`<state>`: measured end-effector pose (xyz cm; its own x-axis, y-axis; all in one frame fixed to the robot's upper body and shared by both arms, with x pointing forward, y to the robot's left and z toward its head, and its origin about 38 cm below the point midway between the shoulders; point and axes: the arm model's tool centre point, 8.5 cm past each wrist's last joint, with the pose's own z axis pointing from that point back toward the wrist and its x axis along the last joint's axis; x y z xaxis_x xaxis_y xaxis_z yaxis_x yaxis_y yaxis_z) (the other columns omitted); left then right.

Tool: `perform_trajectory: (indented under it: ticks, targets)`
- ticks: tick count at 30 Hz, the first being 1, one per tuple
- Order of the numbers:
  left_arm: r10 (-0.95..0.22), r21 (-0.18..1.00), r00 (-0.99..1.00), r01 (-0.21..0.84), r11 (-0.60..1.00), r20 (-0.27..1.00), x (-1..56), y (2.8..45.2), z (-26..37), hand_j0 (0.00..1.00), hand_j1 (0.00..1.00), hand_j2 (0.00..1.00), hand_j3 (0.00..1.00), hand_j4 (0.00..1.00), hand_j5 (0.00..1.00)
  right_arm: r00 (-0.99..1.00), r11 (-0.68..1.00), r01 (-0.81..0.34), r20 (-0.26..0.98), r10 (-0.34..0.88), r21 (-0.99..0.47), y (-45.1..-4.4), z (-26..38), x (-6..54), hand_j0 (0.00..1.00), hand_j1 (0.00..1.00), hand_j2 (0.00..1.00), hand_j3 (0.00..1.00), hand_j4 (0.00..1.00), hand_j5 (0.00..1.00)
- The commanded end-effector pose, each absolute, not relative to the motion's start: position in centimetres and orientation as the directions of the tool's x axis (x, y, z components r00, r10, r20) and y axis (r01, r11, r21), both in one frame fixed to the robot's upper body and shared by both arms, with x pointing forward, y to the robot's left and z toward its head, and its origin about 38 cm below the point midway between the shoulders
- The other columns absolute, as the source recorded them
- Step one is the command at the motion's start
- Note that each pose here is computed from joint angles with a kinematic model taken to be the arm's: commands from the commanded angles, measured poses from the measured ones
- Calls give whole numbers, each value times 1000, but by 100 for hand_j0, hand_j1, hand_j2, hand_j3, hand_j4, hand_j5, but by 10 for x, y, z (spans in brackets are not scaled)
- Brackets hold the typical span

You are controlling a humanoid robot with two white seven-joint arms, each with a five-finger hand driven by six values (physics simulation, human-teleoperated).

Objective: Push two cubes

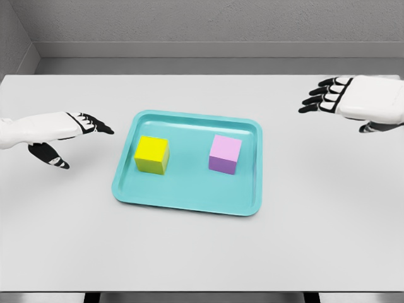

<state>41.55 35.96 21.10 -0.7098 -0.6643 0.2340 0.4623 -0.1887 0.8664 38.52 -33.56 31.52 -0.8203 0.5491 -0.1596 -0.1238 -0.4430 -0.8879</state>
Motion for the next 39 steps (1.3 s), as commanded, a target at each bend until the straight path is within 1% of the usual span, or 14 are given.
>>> perform_trajectory:
  ticks: [1,5,8,9,10,11,13,17,18,24,28,29,36,39]
  targets:
    - [-668,865,-705,467,-182,240,416,361,211,100,100,100,100,100,100,-822,-442,-127,-155,548,-888,-334,314,385,100,100,100,100,100,100]
    - [-692,835,-666,524,-166,280,418,368,188,100,100,100,100,100,100,-821,-441,-122,-159,548,-889,-334,316,386,100,100,100,100,100,100]
    - [-688,848,-681,497,-182,251,424,365,201,100,100,100,100,100,100,-817,-440,-129,-156,555,-889,-337,316,386,100,100,100,100,100,100]
    - [-692,838,-683,503,-211,235,426,365,201,89,89,89,89,89,89,-823,-439,-125,-154,547,-890,-333,315,386,74,74,74,74,74,74]
    - [-685,837,-697,491,-243,210,429,358,198,51,51,51,51,51,51,-825,-435,-127,-149,545,-892,-333,315,386,30,30,30,30,30,30]
    - [-668,845,-713,478,-239,214,433,347,199,25,25,25,25,25,25,-834,-446,-145,-133,535,-883,-329,306,385,21,21,21,21,21,21]
    - [-659,850,-720,472,-233,219,437,339,199,2,2,2,2,2,2,-852,-469,-171,-109,512,-867,-322,291,383,15,15,15,15,15,15]
    - [-605,864,-754,458,-207,255,446,300,190,0,0,0,0,0,0,-872,-494,-175,-98,479,-852,-313,282,377,10,10,10,10,10,10]
    - [-593,869,-764,450,-208,254,450,287,187,0,0,0,0,0,0,-881,-502,-184,-85,466,-845,-308,275,377,3,3,3,3,3,3]
    - [-544,862,-838,300,-409,34,455,251,191,0,0,0,0,0,0,-933,-538,-124,-86,350,-834,-256,255,384,3,3,3,3,3,3]
    - [-534,852,-838,194,-487,-115,463,254,220,0,0,0,0,0,0,-949,-558,-104,-87,304,-823,-229,237,391,6,6,6,6,6,6]
    - [-543,848,-829,188,-495,-133,465,261,227,0,0,0,0,0,0,-950,-564,-97,-93,298,-820,-226,235,392,12,12,12,12,12,12]
    - [-511,775,-833,177,-607,-210,464,256,201,0,0,0,0,0,0,-969,-583,-88,-65,236,-808,-203,221,388,12,12,12,12,12,12]
    - [-538,737,-813,219,-639,-224,475,262,181,0,0,0,0,0,0,-957,-583,-123,-60,285,-803,-212,218,402,12,12,12,12,12,12]
